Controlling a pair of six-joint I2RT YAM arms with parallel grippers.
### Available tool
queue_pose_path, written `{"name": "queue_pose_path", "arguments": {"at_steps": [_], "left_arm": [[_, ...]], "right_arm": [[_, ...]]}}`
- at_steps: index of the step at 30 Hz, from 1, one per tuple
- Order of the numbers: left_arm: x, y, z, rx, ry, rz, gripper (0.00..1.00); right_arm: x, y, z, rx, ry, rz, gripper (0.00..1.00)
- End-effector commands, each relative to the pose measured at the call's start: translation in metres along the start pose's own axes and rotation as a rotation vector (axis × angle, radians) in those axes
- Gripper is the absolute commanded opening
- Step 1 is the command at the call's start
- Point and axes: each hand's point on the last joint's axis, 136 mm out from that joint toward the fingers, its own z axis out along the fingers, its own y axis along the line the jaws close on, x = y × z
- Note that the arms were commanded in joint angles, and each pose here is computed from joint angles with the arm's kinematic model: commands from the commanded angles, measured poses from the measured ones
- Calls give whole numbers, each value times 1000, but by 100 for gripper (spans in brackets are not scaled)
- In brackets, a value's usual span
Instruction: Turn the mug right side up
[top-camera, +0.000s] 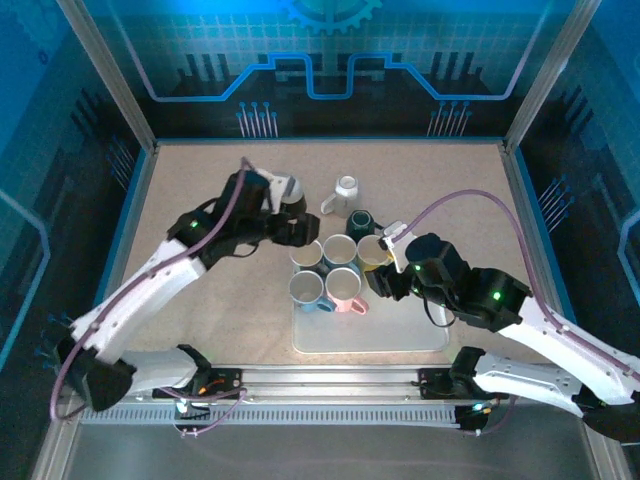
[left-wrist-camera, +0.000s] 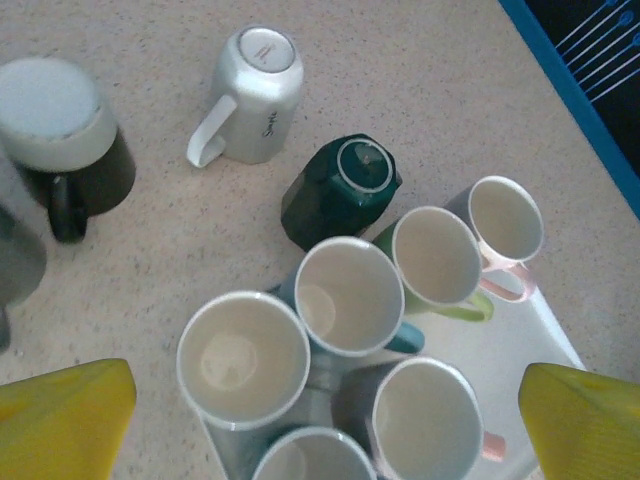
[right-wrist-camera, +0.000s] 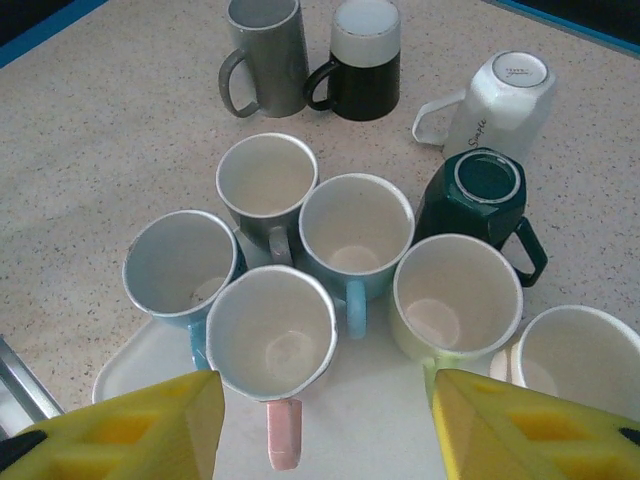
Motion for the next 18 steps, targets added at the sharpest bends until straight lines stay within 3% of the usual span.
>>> {"name": "queue_pose_path", "arguments": {"at_steps": [1,6,9,18], "left_arm": [[-22,0,43,-37,24,153,99],[-59,8,124,-112,109,264,99],[-77,15,165,-122,124,257,99],[-87,45,246,-201,156,269,99]], "right_arm": [[-9,-3,-4,2,-55,6,59],[-21,-2,-18,-22,-122,20,60],[-25,-10,-30,4,-166,4,61],[-27,-23,-43,28,-234,12,69]]}}
